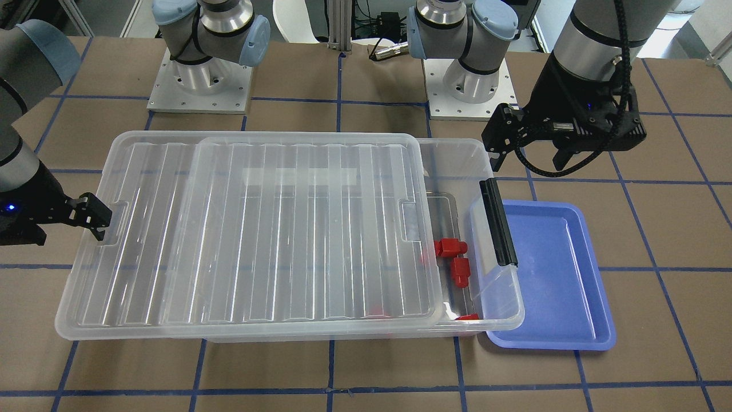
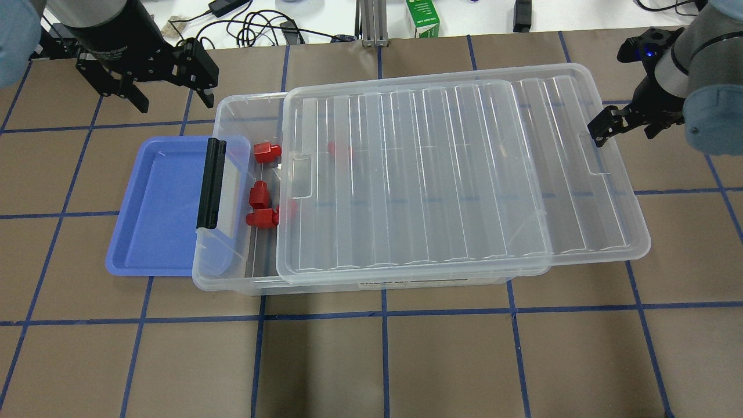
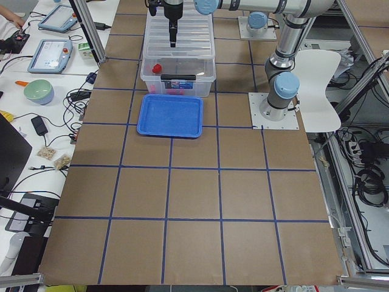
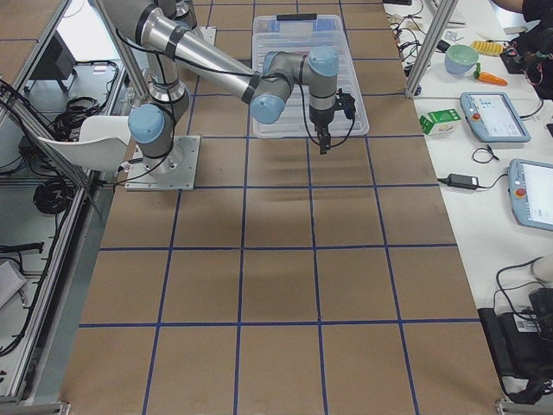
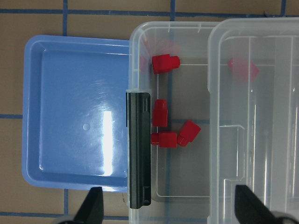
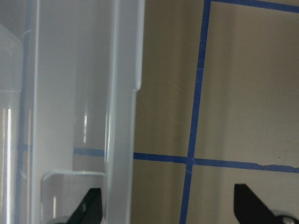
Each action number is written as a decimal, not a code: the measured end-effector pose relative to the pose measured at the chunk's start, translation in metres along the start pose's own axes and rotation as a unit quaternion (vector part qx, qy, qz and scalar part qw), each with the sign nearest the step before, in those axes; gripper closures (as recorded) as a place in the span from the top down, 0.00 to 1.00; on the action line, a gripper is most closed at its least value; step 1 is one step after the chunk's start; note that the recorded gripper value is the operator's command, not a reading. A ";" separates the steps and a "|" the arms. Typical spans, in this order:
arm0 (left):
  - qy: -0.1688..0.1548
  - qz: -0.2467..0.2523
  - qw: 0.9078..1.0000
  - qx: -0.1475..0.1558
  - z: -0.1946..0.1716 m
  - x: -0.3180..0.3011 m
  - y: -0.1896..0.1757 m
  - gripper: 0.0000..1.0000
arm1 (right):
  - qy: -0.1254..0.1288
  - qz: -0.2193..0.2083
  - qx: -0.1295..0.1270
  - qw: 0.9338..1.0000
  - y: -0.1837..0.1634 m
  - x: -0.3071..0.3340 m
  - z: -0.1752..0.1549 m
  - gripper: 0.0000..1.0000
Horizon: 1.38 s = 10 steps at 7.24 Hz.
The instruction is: Place red block in blue tray from box
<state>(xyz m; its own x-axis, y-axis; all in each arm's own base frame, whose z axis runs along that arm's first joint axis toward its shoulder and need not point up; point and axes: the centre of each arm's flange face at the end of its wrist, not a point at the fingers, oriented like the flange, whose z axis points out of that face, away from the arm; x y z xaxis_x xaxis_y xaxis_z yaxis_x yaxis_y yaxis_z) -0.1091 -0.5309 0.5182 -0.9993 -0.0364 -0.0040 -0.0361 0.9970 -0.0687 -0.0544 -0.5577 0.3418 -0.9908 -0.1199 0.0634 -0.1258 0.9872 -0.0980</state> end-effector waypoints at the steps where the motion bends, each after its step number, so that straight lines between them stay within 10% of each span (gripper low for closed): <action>1: 0.000 0.000 1.000 0.000 0.000 0.000 0.000 1.00 | 0.002 -0.003 0.000 1.000 0.001 0.005 -0.001 1.00; 10: -0.019 -0.001 1.000 0.005 -0.006 -0.003 0.001 1.00 | 0.016 0.002 0.003 1.000 0.014 0.062 -0.010 1.00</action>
<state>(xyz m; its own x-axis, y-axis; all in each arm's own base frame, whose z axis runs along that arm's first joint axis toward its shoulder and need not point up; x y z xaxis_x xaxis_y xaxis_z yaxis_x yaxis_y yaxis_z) -0.1057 -0.5291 0.5245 -0.9983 -0.0404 -0.0413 -0.0371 0.9962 -0.0782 -0.1167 -0.5498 0.3540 -0.9890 -0.1128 0.0956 -0.1226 0.9871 -0.1034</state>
